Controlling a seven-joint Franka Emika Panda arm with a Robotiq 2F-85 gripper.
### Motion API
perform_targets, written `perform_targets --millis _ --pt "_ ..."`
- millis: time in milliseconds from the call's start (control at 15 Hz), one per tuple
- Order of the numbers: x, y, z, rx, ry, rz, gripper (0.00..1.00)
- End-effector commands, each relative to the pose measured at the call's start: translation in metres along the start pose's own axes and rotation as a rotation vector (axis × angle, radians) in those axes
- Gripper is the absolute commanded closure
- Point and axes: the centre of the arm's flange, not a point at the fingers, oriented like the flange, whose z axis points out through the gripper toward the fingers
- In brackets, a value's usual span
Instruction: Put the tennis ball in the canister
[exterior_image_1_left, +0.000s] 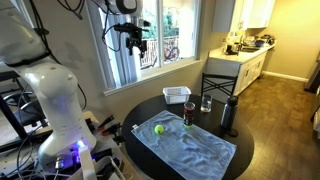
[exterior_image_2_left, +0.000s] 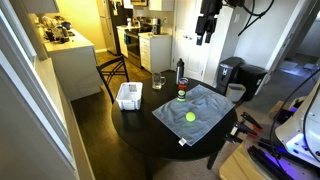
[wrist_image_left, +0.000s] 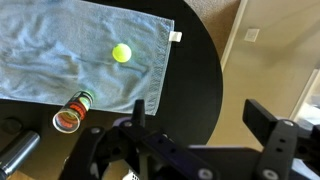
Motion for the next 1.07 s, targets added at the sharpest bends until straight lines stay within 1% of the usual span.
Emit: perform_targets --millis 0,200,333,533,800,1000 --pt "0.051 0.018 0.024 -0.029 0.015 -0.043 0.0" --pt "0.084 0.028 0.056 -0.036 0.013 -0.07 0.0" --pt "0.097 0.028 0.08 -0.025 -0.015 -0.087 0.0" --pt "0.104 0.029 0.116 -0.014 -0.076 -0.107 0.0" --pt "0.107 0.038 0.167 0.0 -0.155 -0.103 0.0" --pt "0.106 0.045 0.208 -0.017 -0.219 -0.108 0.0"
